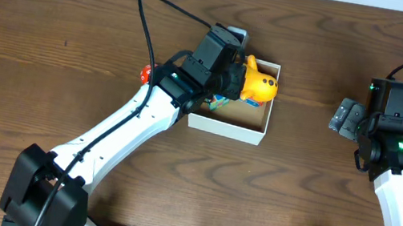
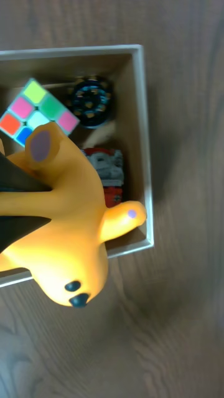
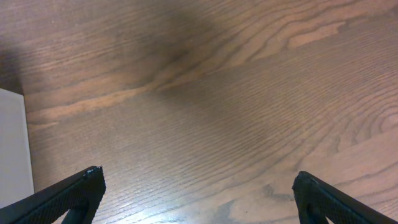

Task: Pack container
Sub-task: 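Press the dinosaur down flat in the box and release it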

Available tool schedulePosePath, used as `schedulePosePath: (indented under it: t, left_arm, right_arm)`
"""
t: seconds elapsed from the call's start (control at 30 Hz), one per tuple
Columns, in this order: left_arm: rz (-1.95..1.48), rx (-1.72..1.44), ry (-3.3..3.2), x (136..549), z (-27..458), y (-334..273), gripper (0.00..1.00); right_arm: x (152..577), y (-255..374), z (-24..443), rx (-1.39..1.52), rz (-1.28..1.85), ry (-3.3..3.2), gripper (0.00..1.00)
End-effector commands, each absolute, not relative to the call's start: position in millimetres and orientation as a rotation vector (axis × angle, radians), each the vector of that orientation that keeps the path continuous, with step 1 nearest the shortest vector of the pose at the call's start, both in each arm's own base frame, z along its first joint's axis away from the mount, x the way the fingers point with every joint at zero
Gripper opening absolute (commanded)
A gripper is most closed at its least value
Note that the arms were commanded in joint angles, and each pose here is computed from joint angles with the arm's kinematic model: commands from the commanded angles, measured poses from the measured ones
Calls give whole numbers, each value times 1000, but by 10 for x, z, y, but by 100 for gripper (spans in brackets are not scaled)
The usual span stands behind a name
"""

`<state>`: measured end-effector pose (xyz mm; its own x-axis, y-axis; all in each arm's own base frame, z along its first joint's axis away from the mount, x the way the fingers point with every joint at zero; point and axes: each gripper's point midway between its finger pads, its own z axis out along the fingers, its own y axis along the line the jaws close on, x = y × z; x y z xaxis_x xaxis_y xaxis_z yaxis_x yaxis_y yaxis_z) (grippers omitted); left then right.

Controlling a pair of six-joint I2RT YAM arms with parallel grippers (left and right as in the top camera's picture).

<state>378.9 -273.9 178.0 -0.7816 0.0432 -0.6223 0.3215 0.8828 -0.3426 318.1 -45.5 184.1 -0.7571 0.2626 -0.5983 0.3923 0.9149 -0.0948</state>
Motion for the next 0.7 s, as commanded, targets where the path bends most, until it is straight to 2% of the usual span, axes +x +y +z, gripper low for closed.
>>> schedulePosePath:
  t: [0.0, 0.3, 0.67]
  left_arm:
    - [-557, 184, 2475, 3751, 1654, -2681, 6]
    - [-501, 231, 2604, 3577, 1156, -2747, 6]
    - [-603, 132, 2625, 3550, 1177, -2838, 6]
  right_arm:
    - [3185, -479, 1856, 492, -286, 2461, 99]
    - [3185, -479, 1856, 492, -286, 2461, 99]
    - [3185, -479, 1856, 492, -286, 2461, 99]
